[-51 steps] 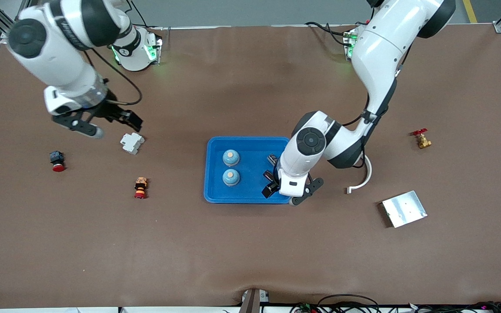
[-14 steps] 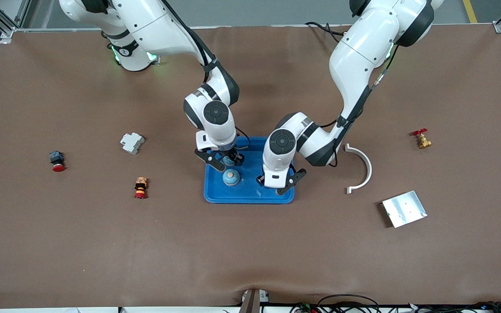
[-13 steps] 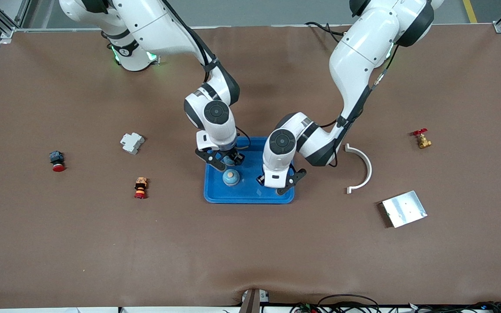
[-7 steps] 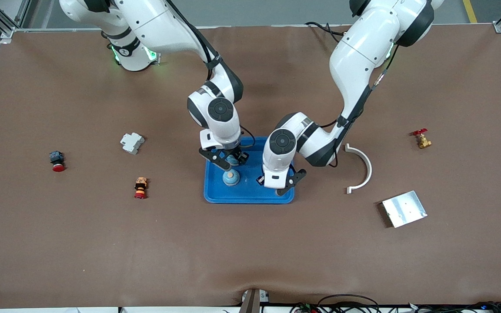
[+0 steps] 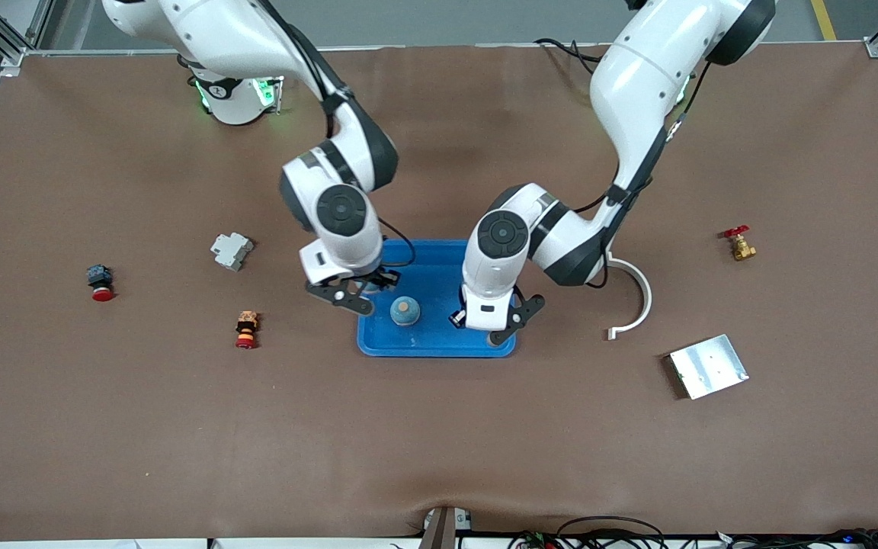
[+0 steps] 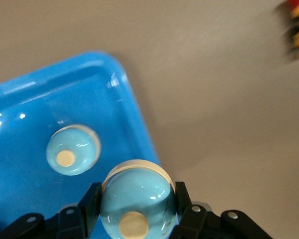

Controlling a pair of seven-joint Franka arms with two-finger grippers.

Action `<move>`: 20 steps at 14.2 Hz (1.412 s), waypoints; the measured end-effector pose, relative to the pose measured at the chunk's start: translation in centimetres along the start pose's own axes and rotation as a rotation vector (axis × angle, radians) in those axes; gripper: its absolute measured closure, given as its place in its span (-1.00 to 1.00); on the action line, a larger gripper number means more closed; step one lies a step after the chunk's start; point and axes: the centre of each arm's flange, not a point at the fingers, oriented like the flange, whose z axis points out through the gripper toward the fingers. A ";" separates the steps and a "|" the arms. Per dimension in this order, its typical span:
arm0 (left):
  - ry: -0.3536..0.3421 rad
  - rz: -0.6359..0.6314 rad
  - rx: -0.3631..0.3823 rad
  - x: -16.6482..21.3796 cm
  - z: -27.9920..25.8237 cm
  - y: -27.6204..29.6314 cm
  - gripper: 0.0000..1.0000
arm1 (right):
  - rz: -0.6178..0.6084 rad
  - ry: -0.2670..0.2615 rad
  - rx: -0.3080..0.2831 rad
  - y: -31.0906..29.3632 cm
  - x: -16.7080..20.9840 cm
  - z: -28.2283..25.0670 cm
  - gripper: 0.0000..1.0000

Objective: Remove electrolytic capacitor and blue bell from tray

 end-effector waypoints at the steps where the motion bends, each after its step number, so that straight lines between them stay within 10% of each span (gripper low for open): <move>1: 0.012 0.003 -0.001 1.2 -1.8 -0.2 0.39 | -0.033 -0.002 0.007 2.0 1.3 -1.6 -0.28; 11: -0.047 0.535 0.168 14.9 -4.4 -9.7 0.39 | -0.283 -0.035 0.048 21.0 4.6 -5.7 -0.28; 20: -0.072 0.794 0.088 15.6 2.2 -16.8 0.39 | -0.460 -0.037 0.099 40.4 6.6 -2.4 -0.28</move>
